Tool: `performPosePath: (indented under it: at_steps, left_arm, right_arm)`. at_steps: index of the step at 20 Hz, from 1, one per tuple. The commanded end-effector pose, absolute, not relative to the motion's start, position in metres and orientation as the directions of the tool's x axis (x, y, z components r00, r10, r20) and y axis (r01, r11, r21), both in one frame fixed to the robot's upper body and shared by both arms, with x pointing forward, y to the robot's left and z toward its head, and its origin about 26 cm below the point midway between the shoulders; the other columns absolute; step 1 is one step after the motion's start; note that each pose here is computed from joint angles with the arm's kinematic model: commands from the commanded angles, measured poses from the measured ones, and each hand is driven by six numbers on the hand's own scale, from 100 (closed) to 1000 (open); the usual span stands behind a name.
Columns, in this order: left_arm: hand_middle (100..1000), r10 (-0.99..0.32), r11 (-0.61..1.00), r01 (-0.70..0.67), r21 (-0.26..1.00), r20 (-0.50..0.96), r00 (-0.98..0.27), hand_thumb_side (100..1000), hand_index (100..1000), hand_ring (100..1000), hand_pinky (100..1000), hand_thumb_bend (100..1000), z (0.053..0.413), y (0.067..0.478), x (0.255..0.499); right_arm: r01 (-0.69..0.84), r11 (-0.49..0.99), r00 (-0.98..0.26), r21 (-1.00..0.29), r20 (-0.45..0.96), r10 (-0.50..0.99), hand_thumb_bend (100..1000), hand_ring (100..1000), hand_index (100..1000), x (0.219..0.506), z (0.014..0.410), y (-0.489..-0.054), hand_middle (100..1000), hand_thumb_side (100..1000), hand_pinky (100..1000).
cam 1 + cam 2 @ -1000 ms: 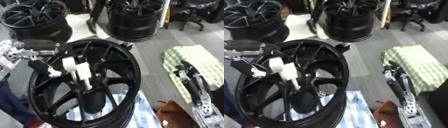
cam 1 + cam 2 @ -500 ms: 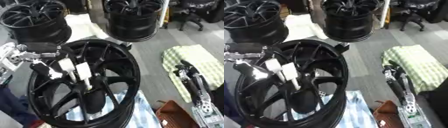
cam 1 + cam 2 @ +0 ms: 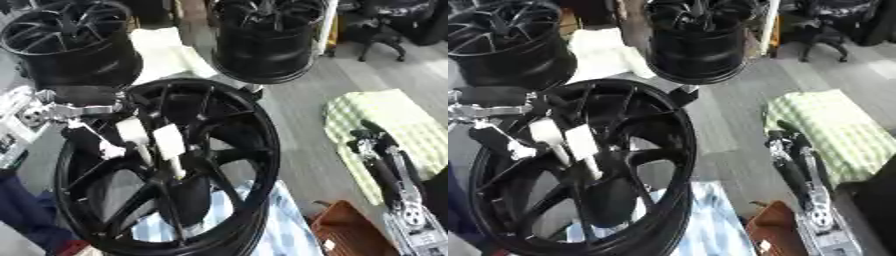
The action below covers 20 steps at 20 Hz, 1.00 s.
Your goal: Pull the pin out of the wheel hub.
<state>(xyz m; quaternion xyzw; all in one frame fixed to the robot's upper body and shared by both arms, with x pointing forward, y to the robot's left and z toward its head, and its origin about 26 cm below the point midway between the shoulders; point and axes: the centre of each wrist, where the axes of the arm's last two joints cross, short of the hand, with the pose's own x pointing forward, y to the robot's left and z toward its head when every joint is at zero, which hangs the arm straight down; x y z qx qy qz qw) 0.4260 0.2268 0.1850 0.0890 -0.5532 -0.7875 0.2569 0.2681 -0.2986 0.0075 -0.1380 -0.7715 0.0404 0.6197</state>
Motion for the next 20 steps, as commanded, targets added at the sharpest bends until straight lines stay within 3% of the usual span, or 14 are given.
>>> performPosePath:
  at_steps: [1,8,11,14,15,16,19,20]
  left_arm:
    - [327,-0.292,-0.496,0.175,0.851,0.026,-0.956,208,700,1000,424,100,0.221,0.235,0.425]
    - [323,-0.330,-0.435,0.157,0.886,0.005,-0.944,200,699,1000,425,100,0.262,0.258,0.416]
    - [327,-0.373,-0.403,0.150,0.903,-0.012,-0.928,162,703,1000,429,100,0.283,0.280,0.406]
    - [339,-0.448,-0.375,0.175,0.910,-0.012,-0.894,186,715,1000,442,100,0.293,0.311,0.393]
    - [342,-0.483,-0.362,0.194,0.912,-0.006,-0.876,100,719,1000,445,382,0.293,0.325,0.388]
    - [345,-0.533,-0.344,0.224,0.912,0.007,-0.846,185,724,1000,451,100,0.289,0.341,0.383]
    - [365,-0.684,-0.266,0.339,0.902,0.071,-0.726,187,737,1000,473,100,0.262,0.388,0.369]
    - [408,-0.728,-0.239,0.375,0.896,0.090,-0.679,190,762,1000,502,100,0.249,0.402,0.364]
  right_arm:
    - [0.165,0.955,-0.213,-0.248,0.936,0.280,109,695,895,0.271,0.014,-0.302,718,668,756]
    - [0.169,0.953,-0.209,-0.250,0.936,0.282,108,695,895,0.270,0.013,-0.303,718,669,756]
    - [0.173,0.952,-0.206,-0.251,0.936,0.284,106,695,895,0.270,0.013,-0.304,718,670,756]
    - [0.181,0.951,-0.204,-0.251,0.936,0.286,107,695,894,0.270,0.013,-0.305,717,671,756]
    - [0.183,0.950,-0.204,-0.251,0.936,0.287,107,695,894,0.270,0.013,-0.306,717,671,756]
    - [0.186,0.950,-0.204,-0.250,0.936,0.287,107,695,894,0.270,0.013,-0.306,717,671,756]
    - [0.192,0.950,-0.207,-0.247,0.936,0.286,105,695,894,0.270,0.014,-0.306,717,671,757]
    - [0.194,0.950,-0.208,-0.246,0.936,0.285,105,695,895,0.270,0.014,-0.306,717,672,757]
